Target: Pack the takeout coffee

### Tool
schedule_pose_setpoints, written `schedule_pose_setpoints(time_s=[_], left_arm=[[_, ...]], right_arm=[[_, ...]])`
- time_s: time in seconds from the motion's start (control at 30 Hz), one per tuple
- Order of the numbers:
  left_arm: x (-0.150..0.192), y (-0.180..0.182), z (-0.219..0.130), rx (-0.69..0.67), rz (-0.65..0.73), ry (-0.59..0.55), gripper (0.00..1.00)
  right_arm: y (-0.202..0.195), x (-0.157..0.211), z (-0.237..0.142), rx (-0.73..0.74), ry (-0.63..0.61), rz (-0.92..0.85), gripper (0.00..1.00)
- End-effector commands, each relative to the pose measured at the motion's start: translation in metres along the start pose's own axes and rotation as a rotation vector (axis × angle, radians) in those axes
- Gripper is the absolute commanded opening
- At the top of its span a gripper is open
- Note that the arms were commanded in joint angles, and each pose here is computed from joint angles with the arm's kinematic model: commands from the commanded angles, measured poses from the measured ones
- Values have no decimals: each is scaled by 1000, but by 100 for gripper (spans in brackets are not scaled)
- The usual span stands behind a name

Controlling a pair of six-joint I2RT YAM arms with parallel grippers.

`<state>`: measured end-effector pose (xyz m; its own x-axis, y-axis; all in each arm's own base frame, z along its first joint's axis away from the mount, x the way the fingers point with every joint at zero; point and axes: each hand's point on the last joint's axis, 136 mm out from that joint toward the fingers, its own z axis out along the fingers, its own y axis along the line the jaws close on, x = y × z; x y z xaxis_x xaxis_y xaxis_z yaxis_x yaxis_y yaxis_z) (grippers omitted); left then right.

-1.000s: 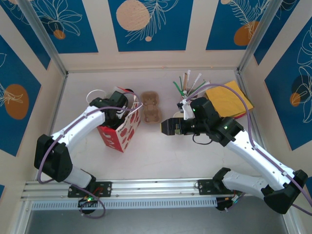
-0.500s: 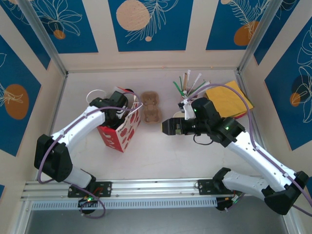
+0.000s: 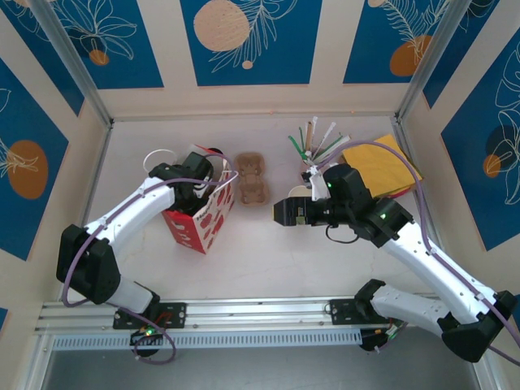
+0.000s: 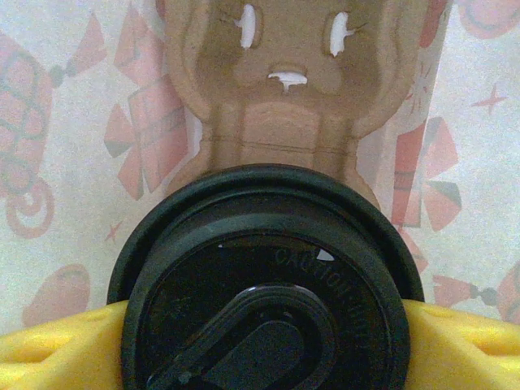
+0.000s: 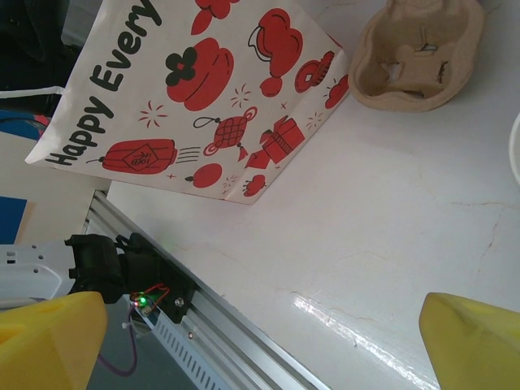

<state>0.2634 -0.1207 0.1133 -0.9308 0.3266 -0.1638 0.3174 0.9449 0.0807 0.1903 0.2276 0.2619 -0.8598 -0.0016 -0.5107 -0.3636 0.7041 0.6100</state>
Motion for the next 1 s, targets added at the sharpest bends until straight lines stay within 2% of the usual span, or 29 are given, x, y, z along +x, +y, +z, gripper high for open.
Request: schedule_pose_setpoints(time_s=[0.0, 0.97], left_arm=[[39, 3, 48, -16, -19, 194, 78], [38, 4, 44, -15, -22, 186, 79]], right_arm=[[-8, 6, -2, 22, 4, 21, 99], [-10, 6, -5, 28, -6, 30, 99]])
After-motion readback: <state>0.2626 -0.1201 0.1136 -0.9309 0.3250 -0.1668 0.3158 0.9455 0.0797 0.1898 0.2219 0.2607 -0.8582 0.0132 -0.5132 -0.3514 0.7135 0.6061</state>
